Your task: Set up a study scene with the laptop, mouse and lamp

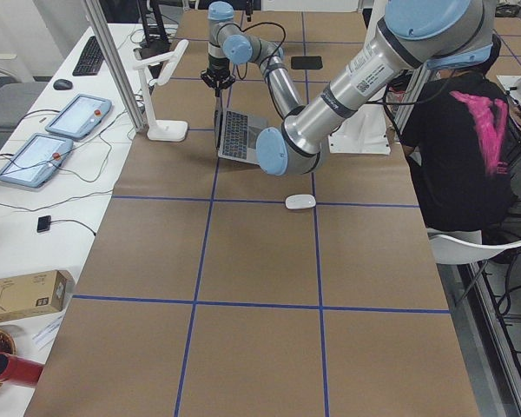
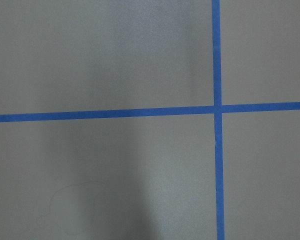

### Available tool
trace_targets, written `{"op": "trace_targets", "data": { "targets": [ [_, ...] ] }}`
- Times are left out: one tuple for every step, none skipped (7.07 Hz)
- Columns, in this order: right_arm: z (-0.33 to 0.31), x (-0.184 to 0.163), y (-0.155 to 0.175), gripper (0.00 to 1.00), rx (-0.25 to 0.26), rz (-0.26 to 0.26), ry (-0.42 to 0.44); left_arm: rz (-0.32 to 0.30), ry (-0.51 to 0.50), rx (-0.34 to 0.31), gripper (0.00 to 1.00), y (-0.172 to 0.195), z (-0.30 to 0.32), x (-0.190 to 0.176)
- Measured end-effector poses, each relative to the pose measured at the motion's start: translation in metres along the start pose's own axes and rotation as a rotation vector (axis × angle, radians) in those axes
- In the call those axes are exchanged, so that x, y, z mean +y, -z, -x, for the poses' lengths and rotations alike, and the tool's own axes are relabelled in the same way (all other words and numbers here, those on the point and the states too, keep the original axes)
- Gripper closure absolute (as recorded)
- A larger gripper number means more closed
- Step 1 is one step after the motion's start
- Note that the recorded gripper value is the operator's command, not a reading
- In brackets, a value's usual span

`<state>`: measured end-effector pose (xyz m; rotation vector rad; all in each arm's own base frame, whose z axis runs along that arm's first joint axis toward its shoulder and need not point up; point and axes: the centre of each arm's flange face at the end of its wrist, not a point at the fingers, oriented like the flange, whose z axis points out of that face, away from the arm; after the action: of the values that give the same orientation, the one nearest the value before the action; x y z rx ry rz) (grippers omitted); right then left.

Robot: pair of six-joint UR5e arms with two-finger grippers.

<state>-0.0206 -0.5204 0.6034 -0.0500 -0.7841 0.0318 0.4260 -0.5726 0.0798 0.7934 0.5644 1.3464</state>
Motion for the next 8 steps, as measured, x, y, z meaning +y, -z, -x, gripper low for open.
{"op": "trace_targets", "data": {
  "targets": [
    [-0.0002,0.0002,-0.0002,0.00,0.000,0.000,0.000,0.001,0.002,0.001,1.00,-0.0013,0.0002,0.0002],
    [-0.0002,0.0001,-0.0002,0.00,0.000,-0.001,0.001,0.001,0.004,0.001,0.92,-0.0015,0.0001,0.0000],
    [0.0000,0.0001,0.0000,0.00,0.000,-0.002,0.002,0.001,0.004,0.001,0.84,-0.0014,-0.0002,-0.0005],
    [0.0000,0.0003,0.0001,0.00,-0.001,-0.002,0.002,0.000,0.003,0.002,0.72,-0.0015,-0.0007,-0.0013],
    [0.0000,0.0003,0.0001,0.00,-0.001,-0.003,0.003,0.000,0.003,0.003,0.62,-0.0018,-0.0009,-0.0018],
    [0.0001,0.0003,0.0002,0.00,-0.001,-0.003,0.003,0.001,0.004,0.003,0.59,-0.0022,-0.0010,-0.0019],
    [0.0001,0.0003,0.0002,0.00,-0.001,-0.003,0.004,0.000,0.013,0.003,0.59,-0.0033,-0.0019,-0.0023],
    [0.0003,0.0002,0.0003,0.00,-0.001,-0.004,0.005,-0.006,0.028,0.004,0.58,-0.0046,-0.0039,-0.0040]
  ]
}}
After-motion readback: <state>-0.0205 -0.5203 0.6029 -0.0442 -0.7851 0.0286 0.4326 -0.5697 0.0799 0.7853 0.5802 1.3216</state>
